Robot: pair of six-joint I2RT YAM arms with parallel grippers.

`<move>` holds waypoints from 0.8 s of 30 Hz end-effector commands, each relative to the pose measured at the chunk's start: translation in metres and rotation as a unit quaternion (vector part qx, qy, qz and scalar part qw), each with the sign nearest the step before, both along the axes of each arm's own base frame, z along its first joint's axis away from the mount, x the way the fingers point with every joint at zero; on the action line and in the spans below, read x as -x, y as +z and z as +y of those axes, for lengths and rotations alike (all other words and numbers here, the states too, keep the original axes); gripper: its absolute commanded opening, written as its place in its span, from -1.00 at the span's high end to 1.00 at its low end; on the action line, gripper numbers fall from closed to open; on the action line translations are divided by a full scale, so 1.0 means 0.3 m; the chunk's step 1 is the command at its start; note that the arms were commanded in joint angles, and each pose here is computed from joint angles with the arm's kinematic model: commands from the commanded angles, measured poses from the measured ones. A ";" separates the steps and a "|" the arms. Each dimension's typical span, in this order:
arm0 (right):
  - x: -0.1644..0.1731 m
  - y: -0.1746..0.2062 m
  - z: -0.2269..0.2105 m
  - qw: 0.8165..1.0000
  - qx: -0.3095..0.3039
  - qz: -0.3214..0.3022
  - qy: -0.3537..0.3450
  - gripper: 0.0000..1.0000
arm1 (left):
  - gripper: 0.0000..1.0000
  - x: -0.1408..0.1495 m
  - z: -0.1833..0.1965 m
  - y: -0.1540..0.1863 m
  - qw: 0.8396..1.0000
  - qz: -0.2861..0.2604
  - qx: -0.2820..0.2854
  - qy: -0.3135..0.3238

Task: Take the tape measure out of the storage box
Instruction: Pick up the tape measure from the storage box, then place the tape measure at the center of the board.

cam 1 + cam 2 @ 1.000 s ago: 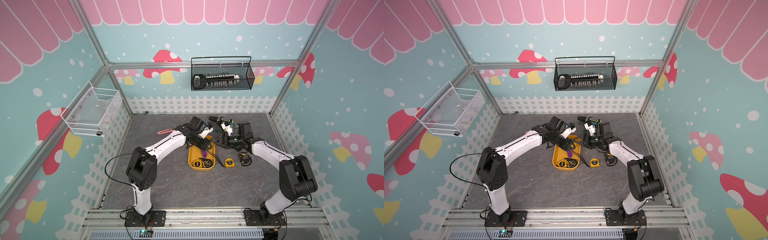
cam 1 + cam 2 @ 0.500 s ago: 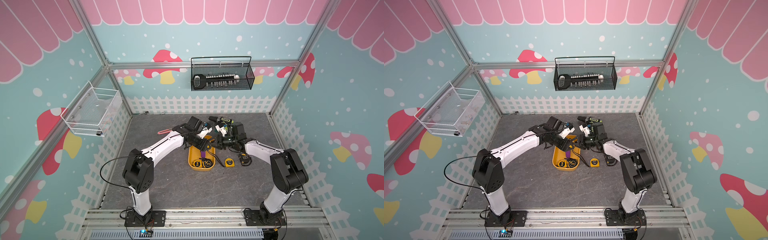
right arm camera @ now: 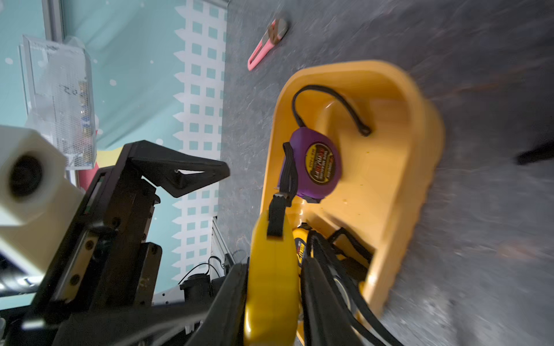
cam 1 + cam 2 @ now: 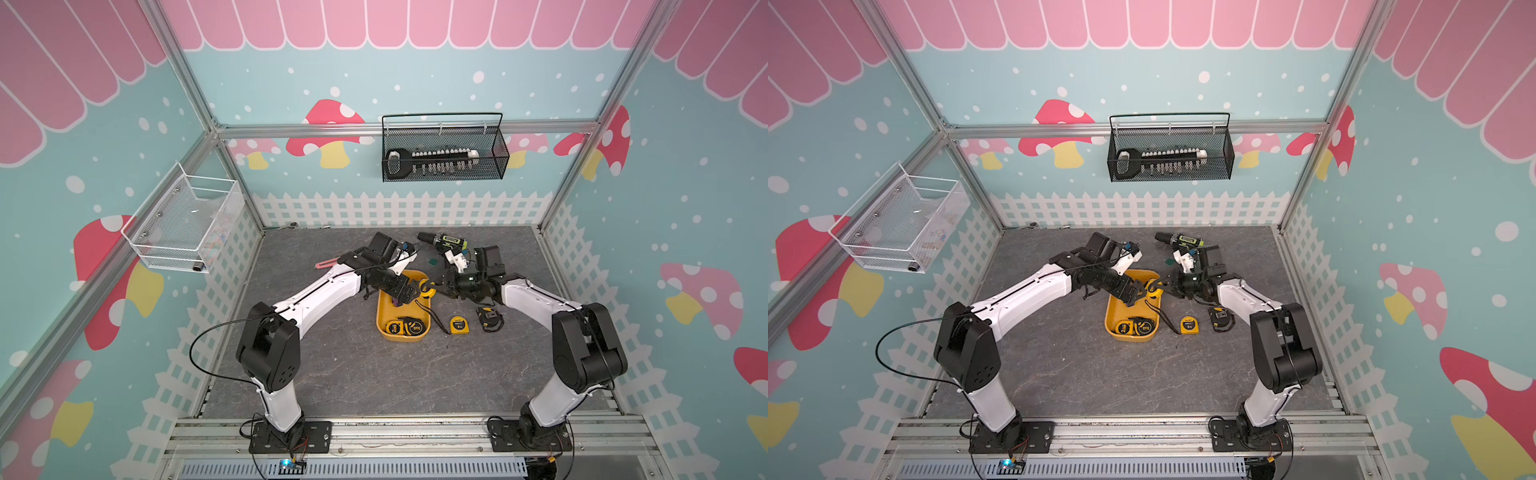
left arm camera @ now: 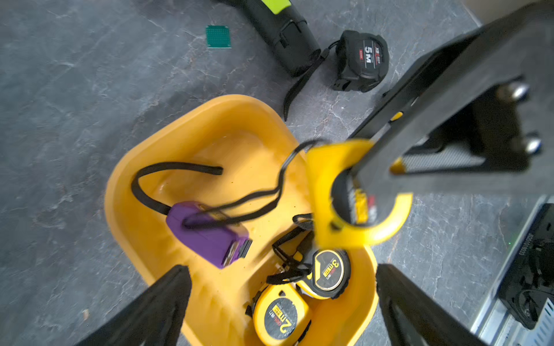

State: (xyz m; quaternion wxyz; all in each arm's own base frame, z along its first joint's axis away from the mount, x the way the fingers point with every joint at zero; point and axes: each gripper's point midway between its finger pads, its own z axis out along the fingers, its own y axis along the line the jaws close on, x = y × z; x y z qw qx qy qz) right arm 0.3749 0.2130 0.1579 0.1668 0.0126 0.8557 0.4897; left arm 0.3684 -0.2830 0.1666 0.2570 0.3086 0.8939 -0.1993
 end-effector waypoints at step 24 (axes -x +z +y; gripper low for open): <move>0.010 -0.372 -0.306 0.978 0.202 0.044 -0.033 0.52 | -0.98 0.003 0.091 -0.250 0.978 0.059 -0.200 0.031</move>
